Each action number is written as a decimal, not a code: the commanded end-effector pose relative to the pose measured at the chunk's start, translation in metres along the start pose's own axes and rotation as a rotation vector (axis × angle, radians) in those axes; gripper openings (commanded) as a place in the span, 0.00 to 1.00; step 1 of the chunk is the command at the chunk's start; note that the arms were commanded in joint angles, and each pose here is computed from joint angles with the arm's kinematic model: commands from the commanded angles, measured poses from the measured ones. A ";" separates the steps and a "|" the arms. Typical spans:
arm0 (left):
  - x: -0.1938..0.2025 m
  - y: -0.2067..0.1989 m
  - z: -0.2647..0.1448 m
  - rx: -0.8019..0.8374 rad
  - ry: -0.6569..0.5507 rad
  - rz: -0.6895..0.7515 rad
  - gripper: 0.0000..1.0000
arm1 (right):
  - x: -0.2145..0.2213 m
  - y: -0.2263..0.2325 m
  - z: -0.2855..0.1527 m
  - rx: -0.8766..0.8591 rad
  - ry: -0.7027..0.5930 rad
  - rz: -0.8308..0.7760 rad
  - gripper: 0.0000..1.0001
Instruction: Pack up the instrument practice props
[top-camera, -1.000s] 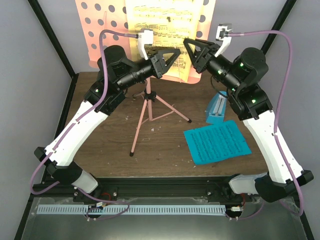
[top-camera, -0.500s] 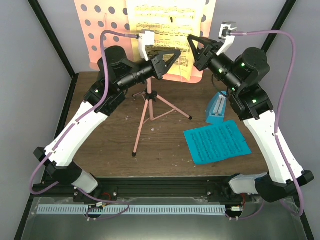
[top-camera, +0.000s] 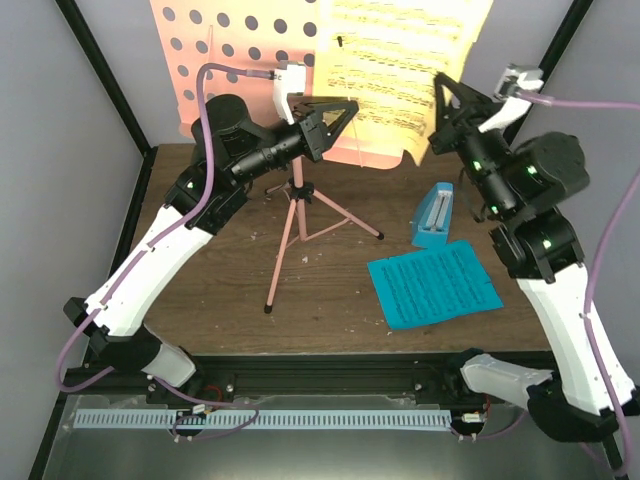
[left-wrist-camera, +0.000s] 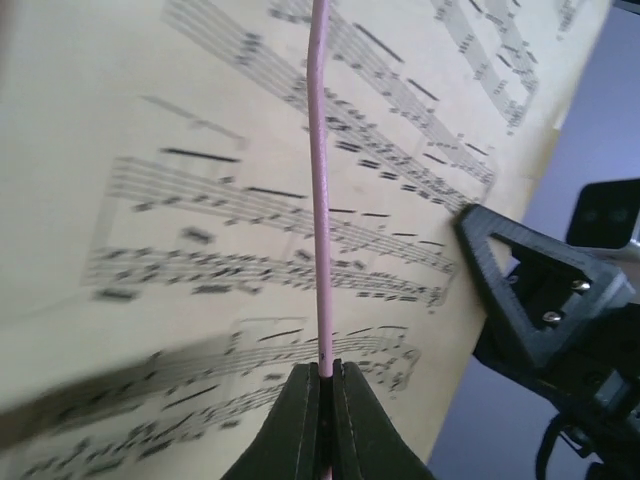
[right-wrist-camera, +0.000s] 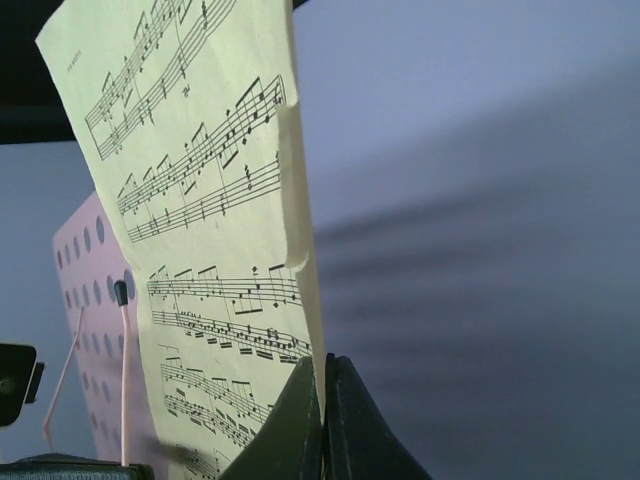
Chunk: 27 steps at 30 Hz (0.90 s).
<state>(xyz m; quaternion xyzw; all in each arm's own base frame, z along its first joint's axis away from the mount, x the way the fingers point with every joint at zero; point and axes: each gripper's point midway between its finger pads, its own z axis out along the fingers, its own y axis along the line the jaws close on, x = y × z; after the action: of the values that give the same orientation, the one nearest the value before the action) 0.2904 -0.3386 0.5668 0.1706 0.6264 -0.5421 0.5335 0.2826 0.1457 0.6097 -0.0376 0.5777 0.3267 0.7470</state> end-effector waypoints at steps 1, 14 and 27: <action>-0.007 -0.001 -0.009 -0.023 -0.020 0.021 0.00 | -0.039 -0.017 -0.039 0.143 -0.124 -0.076 0.01; -0.012 -0.004 -0.029 -0.056 -0.043 0.097 0.55 | -0.033 -0.029 -0.129 0.203 -0.106 -0.034 0.01; 0.040 0.003 -0.109 -0.091 0.010 0.208 0.83 | 0.110 -0.086 -0.176 0.359 0.141 0.206 0.01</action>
<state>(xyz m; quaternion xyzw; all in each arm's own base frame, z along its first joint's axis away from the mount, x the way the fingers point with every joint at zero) 0.2352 -0.2705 0.5456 0.1948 0.6242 -0.4774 0.5869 0.1883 0.0514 0.4781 0.0832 0.6383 0.2722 0.7153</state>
